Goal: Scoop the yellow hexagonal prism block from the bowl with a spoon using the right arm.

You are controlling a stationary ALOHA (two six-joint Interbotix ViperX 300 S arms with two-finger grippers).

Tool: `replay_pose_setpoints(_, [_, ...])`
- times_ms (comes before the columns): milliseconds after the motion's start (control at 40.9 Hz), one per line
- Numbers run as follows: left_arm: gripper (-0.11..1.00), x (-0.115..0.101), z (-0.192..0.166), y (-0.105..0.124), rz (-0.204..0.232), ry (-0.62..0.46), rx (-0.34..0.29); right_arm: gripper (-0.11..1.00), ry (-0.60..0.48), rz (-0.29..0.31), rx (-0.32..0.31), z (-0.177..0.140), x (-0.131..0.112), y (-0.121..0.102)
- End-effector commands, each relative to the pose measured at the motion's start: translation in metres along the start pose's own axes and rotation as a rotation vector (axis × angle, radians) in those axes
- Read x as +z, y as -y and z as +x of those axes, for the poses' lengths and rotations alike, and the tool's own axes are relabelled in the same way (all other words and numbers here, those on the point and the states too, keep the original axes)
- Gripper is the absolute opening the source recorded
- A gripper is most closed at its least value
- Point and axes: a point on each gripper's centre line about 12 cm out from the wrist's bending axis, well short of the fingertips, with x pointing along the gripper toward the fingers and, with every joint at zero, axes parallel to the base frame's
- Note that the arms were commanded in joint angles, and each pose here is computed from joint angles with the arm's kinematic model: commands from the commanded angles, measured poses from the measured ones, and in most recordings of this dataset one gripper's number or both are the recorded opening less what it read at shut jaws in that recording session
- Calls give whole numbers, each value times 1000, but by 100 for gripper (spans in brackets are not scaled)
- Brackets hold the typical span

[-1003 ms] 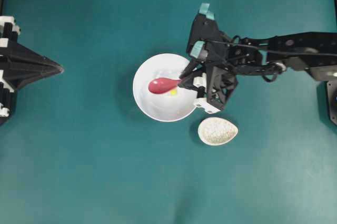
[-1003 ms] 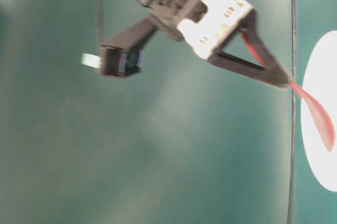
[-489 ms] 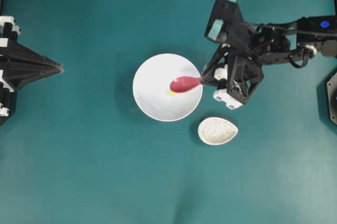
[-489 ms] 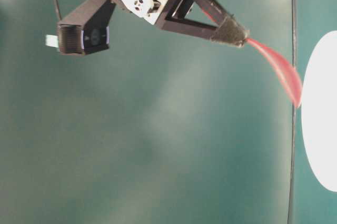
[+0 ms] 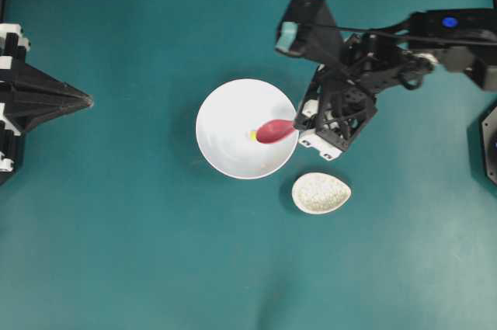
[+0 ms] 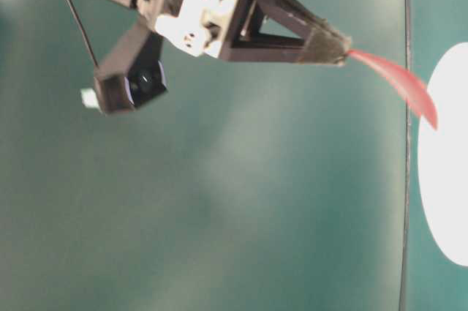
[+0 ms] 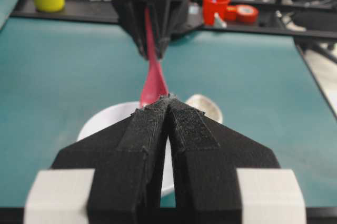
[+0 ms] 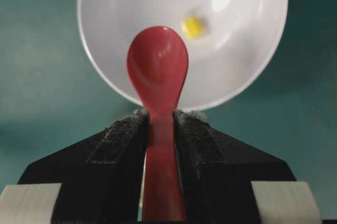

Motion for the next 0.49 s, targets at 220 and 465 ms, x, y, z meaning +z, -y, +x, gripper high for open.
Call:
replay_pose_setpoints(220, [-1, 12, 2, 0, 3, 34, -1, 23, -82, -11, -58, -7, 24, -7])
replay_pose_setpoints(465, [-1, 12, 2, 0, 5, 34, -1, 23, -108, -12, -64, -2, 29, -8])
